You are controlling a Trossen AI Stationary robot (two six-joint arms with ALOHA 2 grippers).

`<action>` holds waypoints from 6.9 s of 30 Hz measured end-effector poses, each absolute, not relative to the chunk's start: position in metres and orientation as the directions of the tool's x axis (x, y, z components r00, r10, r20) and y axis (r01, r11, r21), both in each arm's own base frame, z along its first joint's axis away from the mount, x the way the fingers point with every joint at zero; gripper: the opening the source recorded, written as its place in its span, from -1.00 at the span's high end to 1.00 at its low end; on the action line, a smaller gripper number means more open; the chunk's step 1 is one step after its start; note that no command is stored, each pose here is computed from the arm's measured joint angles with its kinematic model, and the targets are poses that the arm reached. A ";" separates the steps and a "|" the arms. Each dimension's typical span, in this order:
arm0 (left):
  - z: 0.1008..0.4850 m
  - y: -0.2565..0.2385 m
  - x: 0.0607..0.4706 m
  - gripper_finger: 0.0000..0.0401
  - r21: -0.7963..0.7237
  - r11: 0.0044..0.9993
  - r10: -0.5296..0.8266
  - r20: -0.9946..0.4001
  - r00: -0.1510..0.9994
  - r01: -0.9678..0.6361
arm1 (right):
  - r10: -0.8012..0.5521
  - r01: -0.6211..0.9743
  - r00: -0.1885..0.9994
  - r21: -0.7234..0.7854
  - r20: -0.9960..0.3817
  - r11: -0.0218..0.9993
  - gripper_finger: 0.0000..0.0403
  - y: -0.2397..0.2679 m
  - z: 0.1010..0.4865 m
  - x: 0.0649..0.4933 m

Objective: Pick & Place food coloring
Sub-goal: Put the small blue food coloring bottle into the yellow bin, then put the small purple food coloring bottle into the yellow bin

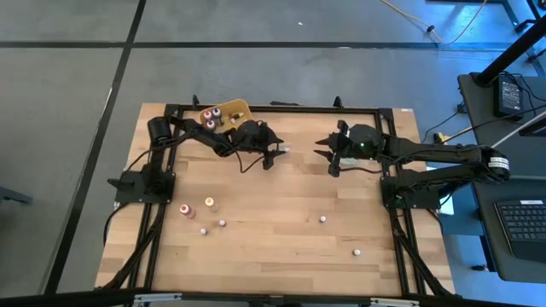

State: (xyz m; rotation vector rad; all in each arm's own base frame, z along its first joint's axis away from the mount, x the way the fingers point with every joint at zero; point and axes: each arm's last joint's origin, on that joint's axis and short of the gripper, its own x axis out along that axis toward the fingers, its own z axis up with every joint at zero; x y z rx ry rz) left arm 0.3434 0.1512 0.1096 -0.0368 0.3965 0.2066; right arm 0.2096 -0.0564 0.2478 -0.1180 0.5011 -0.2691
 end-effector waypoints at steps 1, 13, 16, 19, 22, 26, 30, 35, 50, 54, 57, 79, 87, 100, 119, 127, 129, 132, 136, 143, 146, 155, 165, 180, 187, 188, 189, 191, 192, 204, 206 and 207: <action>0.108 0.152 0.343 -0.11 0.003 0.978 0.193 -0.392 0.899 -0.208 | -0.283 0.225 0.843 -0.177 -0.458 0.958 0.34 -0.056 0.248 0.210; 0.106 0.144 0.345 -0.19 -0.018 0.974 0.198 -0.421 0.885 -0.227 | -0.281 0.201 0.842 -0.216 -0.460 0.955 0.34 -0.056 0.248 0.210; 0.103 0.145 0.344 -0.16 0.025 0.957 0.267 -0.455 0.849 -0.288 | -0.282 0.202 0.842 -0.216 -0.460 0.955 0.34 -0.056 0.248 0.210; 0.100 0.146 0.342 -0.13 0.042 0.954 0.278 -0.486 0.828 -0.296 | -0.282 0.202 0.842 -0.216 -0.460 0.955 0.34 -0.056 0.248 0.210; 0.100 0.145 0.342 -0.10 0.040 0.957 0.271 -0.487 0.830 -0.289 | -0.282 0.201 0.842 -0.216 -0.461 0.955 0.34 -0.056 0.247 0.210; 0.099 0.145 0.342 -0.07 0.034 0.960 0.259 -0.488 0.833 -0.279 | -0.282 0.202 0.842 -0.216 -0.461 0.955 0.34 -0.056 0.247 0.210; 0.099 0.144 0.343 -0.03 -0.004 0.973 0.199 -0.504 0.840 -0.233 | -0.282 0.201 0.842 -0.217 -0.461 0.955 0.34 -0.056 0.247 0.210; 0.108 0.149 0.355 0.01 0.005 0.970 0.201 -0.588 0.784 -0.245 | -0.282 0.200 0.842 -0.219 -0.461 0.955 0.34 -0.056 0.247 0.210; 0.105 0.154 0.364 0.19 0.056 0.970 0.209 -0.682 0.701 -0.235 | -0.282 0.200 0.841 -0.219 -0.462 0.955 0.34 -0.056 0.247 0.210; 0.106 0.154 0.364 0.26 0.073 0.967 0.228 -0.683 0.694 -0.245 | -0.281 0.199 0.841 -0.219 -0.462 0.955 0.34 -0.056 0.247 0.210; 0.106 0.154 0.364 0.34 0.072 0.968 0.223 -0.683 0.696 -0.240 | -0.282 0.200 0.841 -0.219 -0.462 0.955 0.34 -0.056 0.247 0.210; 0.156 0.151 0.349 0.64 0.070 0.942 0.287 -0.678 0.676 -0.330 | -0.282 0.199 0.839 -0.220 -0.465 0.955 0.34 -0.056 0.247 0.209; 0.206 0.157 0.318 0.62 0.147 0.730 0.586 -0.636 0.502 -0.667 | -0.282 0.198 0.839 -0.223 -0.465 0.955 0.34 -0.056 0.247 0.209; 0.191 0.179 0.275 0.61 0.182 0.457 0.607 -0.779 0.156 -0.871 | -0.282 0.196 0.839 -0.225 -0.465 0.954 0.34 -0.056 0.247 0.209; 0.178 0.188 0.276 0.53 0.156 0.480 0.567 -0.806 0.170 -0.863 | -0.281 0.188 0.839 -0.238 -0.466 0.953 0.34 -0.056 0.247 0.209; 0.179 0.188 0.277 0.43 0.150 0.480 0.572 -0.801 0.178 -0.865 | -0.281 0.187 0.839 -0.237 -0.467 0.953 0.34 -0.056 0.247 0.209; 0.179 0.188 0.277 0.39 0.150 0.480 0.572 -0.801 0.179 -0.864 | -0.281 0.187 0.839 -0.237 -0.467 0.953 0.34 -0.056 0.247 0.209; 0.179 0.188 0.278 0.33 0.169 0.503 0.573 -0.799 0.180 -0.848 | -0.281 0.187 0.839 -0.237 -0.467 0.953 0.34 -0.056 0.247 0.209; 0.195 0.186 0.281 0.31 0.176 0.535 0.595 -0.773 0.221 -0.826 | -0.281 0.187 0.839 -0.237 -0.467 0.953 0.34 -0.056 0.247 0.209; 0.236 0.150 0.285 0.33 0.195 0.613 0.688 -0.608 0.396 -0.766 | -0.265 0.178 0.858 -0.230 -0.440 0.957 0.34 -0.056 0.249 0.211; 0.240 0.122 0.281 0.32 0.168 0.674 0.681 -0.520 0.516 -0.720 | -0.217 0.137 0.872 -0.208 -0.439 0.968 0.34 -0.055 0.250 0.211; 0.235 0.067 0.249 0.32 0.115 0.846 0.533 -0.139 0.834 -0.521 | -0.171 0.106 0.886 -0.169 -0.432 0.980 0.18 -0.052 0.250 0.212; 0.240 0.062 0.232 0.31 0.075 0.846 0.532 -0.077 0.843 -0.527 | -0.143 0.127 0.919 -0.069 -0.367 0.990 -0.51 -0.050 0.258 0.216; 0.238 0.062 0.232 0.31 0.079 0.847 0.532 -0.089 0.842 -0.526 | 0.076 -0.139 0.809 -0.064 -0.583 0.988 -0.37 0.034 0.273 0.221; 0.238 0.062 0.232 0.32 0.079 0.848 0.529 -0.090 0.844 -0.524 | 0.146 -0.161 0.704 0.043 -0.695 0.986 -0.27 0.065 0.248 0.228; 0.238 0.062 0.232 0.33 0.079 0.848 0.529 -0.089 0.844 -0.524 | 0.146 -0.164 0.677 0.045 -0.722 0.985 -0.26 0.069 0.242 0.230; 0.239 0.062 0.232 0.33 0.078 0.848 0.529 -0.086 0.844 -0.524 | 0.143 -0.168 0.647 0.044 -0.749 0.985 -0.25 0.072 0.236 0.231; 0.239 0.062 0.232 0.33 0.075 0.848 0.529 -0.079 0.845 -0.524 | 0.134 -0.164 0.587 0.046 -0.798 0.985 -0.23 0.077 0.223 0.234; 0.240 0.062 0.232 0.33 0.074 0.848 0.530 -0.074 0.845 -0.525 | 0.126 -0.165 0.549 0.041 -0.826 0.985 -0.23 0.079 0.216 0.234; 0.249 0.062 0.232 0.32 0.086 0.844 0.530 0.015 0.848 -0.529 | 0.097 -0.199 0.370 0.023 -0.924 0.980 -0.02 0.101 0.173 0.240; 0.249 0.062 0.232 0.32 0.101 0.842 0.530 0.022 0.848 -0.529 | 0.092 -0.215 0.369 0.011 -0.925 0.977 0.02 0.101 0.171 0.242; 0.250 0.062 0.232 0.31 0.101 0.842 0.530 0.023 0.848 -0.529 | 0.090 -0.223 0.368 0.006 -0.925 0.975 0.03 0.102 0.170 0.242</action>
